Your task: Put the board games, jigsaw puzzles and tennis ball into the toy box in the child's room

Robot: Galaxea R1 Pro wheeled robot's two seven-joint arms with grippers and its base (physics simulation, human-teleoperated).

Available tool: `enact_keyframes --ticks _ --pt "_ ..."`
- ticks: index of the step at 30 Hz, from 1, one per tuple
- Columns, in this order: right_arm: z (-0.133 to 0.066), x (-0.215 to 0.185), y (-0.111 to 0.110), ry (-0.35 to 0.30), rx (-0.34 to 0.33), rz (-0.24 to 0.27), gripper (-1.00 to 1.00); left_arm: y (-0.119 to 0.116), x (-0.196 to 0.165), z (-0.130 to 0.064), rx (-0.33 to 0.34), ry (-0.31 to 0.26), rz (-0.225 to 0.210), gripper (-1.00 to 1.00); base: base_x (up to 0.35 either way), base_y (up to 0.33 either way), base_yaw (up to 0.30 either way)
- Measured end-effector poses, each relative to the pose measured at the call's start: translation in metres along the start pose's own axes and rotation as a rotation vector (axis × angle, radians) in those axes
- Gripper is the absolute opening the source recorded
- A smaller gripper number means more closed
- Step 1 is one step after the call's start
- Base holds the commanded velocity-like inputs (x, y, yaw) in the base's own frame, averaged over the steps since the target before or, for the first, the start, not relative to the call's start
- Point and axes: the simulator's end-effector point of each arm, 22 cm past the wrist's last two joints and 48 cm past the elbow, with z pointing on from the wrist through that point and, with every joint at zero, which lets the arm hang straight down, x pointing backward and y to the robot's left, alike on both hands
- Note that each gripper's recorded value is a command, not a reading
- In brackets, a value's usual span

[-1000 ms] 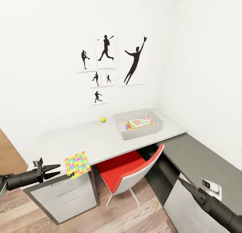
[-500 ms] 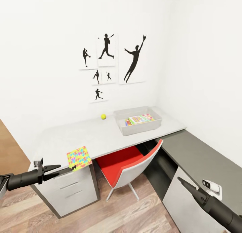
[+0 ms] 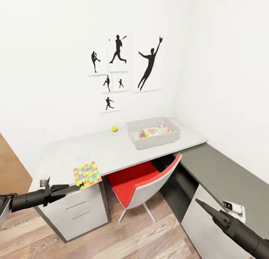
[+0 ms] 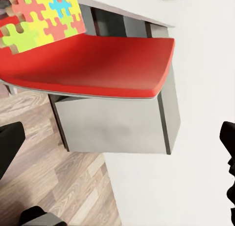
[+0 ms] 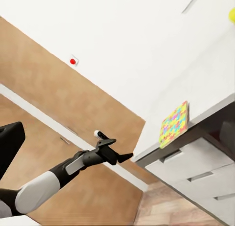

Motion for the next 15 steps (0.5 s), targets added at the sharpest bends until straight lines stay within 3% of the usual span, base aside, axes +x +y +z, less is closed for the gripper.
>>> enact_keyframes --ticks 8,15 --pt "0.001 0.007 -0.008 0.002 -0.004 0.017 1.0 0.029 0.003 0.025 -0.083 -0.031 -0.03 1.0 0.0 0.0 0.0" --pt "0.0 0.011 -0.016 0.0 -0.004 0.02 1.0 0.046 -0.01 0.04 -0.092 -0.165 -0.087 1.0 0.0 0.0 0.0"
